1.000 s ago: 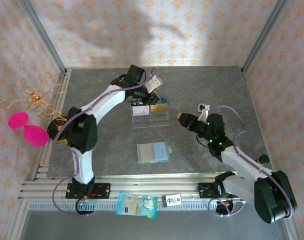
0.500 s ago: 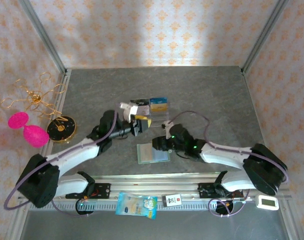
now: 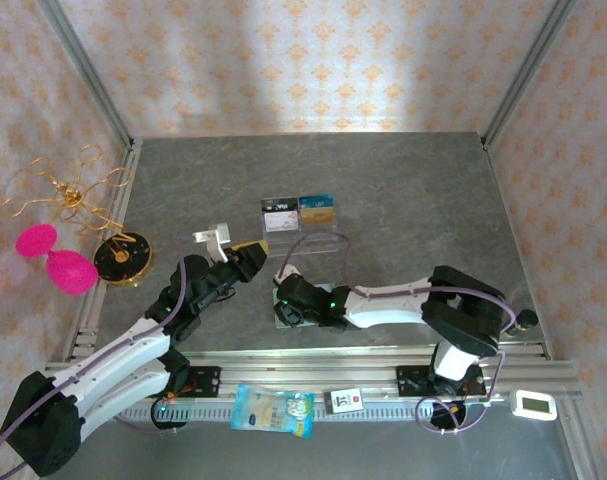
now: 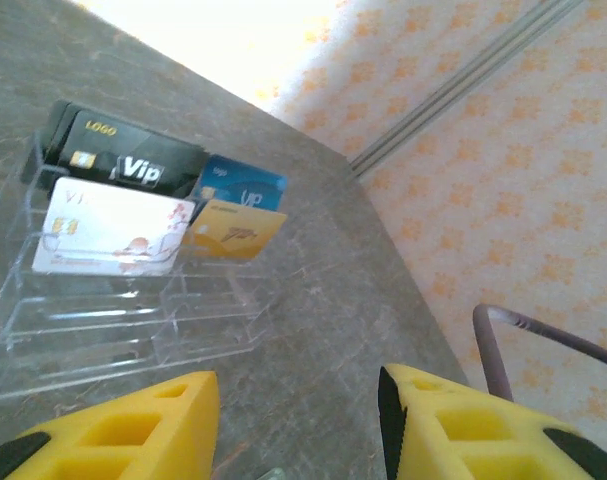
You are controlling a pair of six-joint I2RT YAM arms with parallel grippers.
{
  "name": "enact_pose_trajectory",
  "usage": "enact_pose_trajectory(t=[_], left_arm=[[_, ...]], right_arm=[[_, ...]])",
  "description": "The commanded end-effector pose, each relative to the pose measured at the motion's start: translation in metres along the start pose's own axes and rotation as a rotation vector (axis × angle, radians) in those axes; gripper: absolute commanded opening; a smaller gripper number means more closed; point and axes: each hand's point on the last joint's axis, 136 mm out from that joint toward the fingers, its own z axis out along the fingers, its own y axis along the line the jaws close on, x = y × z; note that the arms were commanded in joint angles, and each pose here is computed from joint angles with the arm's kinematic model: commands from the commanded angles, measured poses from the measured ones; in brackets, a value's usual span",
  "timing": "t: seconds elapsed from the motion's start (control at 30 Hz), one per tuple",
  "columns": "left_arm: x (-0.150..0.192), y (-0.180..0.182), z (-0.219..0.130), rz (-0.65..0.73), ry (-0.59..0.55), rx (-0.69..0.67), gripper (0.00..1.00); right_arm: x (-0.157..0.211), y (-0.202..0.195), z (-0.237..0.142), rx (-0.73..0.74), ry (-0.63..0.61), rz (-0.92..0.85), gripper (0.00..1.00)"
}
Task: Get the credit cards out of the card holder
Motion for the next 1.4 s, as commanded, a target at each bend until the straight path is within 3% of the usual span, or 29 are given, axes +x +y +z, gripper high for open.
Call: enact_pose_trajectory(t=[0.0,0.1,0.23,0.33,0.4,0.6,0.87,1.03,1.1,1.37], left_arm=[[0.014,0.019,-0.004,-0.012,0.026,-0.065,0.44],[0.019,0.022,-0.004,-0.002,0.048,-0.075,0.43],[0.028,0.025,-0.006,0.002,0.079,-0.072,0.4],[0.039,0.031,-0.007,-0.003,0.118,-0.083,0.35],[0.049,0.036,-0.007,-0.01,0.148,-0.098,0.29],[0.09,0.048,-0.009,0.001,0.285,-0.138,0.0],[0.138,0.051,-0.003,0.027,0.465,-0.142,0.0],[0.161,0.044,0.011,0.074,0.566,-0.138,0.0],[0.167,0.037,0.017,0.079,0.588,-0.12,0.0],[0.188,-0.006,0.046,0.151,0.675,-0.036,0.0]], right_arm=[[0.006,-0.017,0.005,0.14,0.04,-0.053,0.45],[0.016,-0.022,0.012,0.188,0.08,-0.064,0.41],[0.021,-0.026,0.016,0.203,0.081,-0.029,0.16],[0.013,-0.022,0.014,0.176,0.034,0.031,0.03],[0.002,-0.016,0.009,0.126,-0.024,0.091,0.0],[-0.02,-0.006,-0.009,-0.007,-0.139,0.215,0.0],[-0.019,-0.008,-0.015,-0.032,-0.166,0.255,0.0],[-0.027,-0.018,-0.04,-0.037,-0.255,0.303,0.32],[-0.033,-0.027,-0.058,-0.036,-0.317,0.341,0.38],[-0.016,-0.06,-0.088,0.008,-0.366,0.463,0.41]])
